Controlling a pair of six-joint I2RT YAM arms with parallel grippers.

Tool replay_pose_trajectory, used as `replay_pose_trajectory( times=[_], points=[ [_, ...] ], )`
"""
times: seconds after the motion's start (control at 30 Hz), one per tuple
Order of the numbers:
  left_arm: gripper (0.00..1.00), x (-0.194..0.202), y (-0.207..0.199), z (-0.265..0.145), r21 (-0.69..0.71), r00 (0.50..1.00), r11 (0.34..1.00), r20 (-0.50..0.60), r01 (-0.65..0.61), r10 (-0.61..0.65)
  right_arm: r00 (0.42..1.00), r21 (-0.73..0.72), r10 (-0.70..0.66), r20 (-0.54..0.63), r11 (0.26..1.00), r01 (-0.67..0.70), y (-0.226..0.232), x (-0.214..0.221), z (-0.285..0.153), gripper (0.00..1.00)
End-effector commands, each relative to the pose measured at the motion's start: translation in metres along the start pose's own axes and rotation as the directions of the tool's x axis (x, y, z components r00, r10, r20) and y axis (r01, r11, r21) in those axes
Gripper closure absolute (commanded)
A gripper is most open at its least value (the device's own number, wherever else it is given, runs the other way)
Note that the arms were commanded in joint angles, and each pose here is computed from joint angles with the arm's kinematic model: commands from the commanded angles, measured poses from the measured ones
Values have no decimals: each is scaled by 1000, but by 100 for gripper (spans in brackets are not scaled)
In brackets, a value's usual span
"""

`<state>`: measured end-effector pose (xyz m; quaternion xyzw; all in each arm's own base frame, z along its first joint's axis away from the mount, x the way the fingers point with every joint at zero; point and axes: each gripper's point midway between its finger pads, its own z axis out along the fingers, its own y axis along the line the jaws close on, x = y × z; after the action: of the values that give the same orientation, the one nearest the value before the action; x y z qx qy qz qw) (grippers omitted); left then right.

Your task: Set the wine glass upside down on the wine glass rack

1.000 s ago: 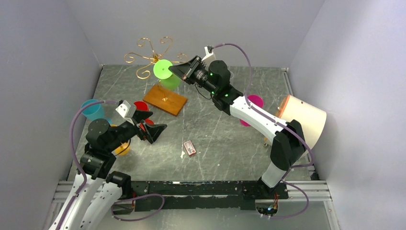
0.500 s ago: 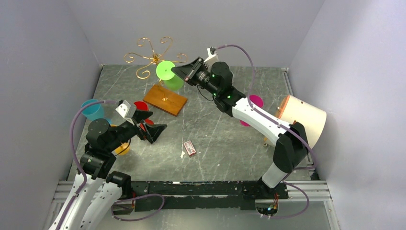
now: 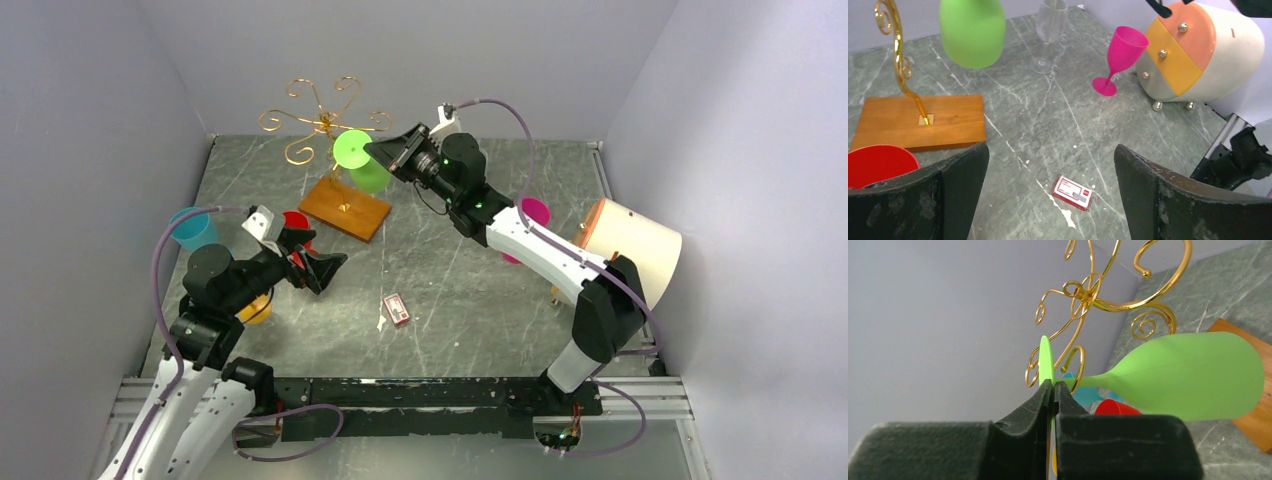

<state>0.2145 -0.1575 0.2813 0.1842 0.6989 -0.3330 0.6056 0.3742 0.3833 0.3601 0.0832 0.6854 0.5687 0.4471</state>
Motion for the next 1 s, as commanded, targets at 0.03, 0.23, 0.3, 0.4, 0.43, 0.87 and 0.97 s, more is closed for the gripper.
replay_pose_trajectory(
  times=[0.03, 0.23, 0.3, 0.4, 0.43, 0.87, 0.97],
  points=[
    [1, 0, 23, 0, -129, 1000, 992, -8, -2, 1, 998, -6, -5, 55, 1000, 5, 10, -16, -11, 92],
    [1, 1, 51, -5, -279, 1000, 960, -11, -29, 27, 998, 0, -2, 60, 1000, 2, 8, -18, -16, 82],
    [1, 1, 70, -12, -391, 1000, 920, 9, 7, -4, 998, 0, -4, 62, 1000, 4, 8, -19, -19, 76],
    [1, -2, 91, -22, -517, 1000, 856, 15, 18, -13, 998, -9, -12, 66, 1000, 13, 9, -21, -26, 70],
    [1, -4, 97, -25, -552, 999, 833, 25, 32, -21, 998, -12, -15, 68, 1000, 16, 10, -21, -29, 69],
    [1, 3, 152, -80, -870, 927, 342, 279, 354, -249, 986, -8, -128, 109, 992, 130, 13, -27, -98, 25],
    [1, 9, 156, -97, -906, 905, 192, 317, 378, -286, 977, 5, -176, 117, 984, 176, 12, -28, -115, 16]
  ],
)
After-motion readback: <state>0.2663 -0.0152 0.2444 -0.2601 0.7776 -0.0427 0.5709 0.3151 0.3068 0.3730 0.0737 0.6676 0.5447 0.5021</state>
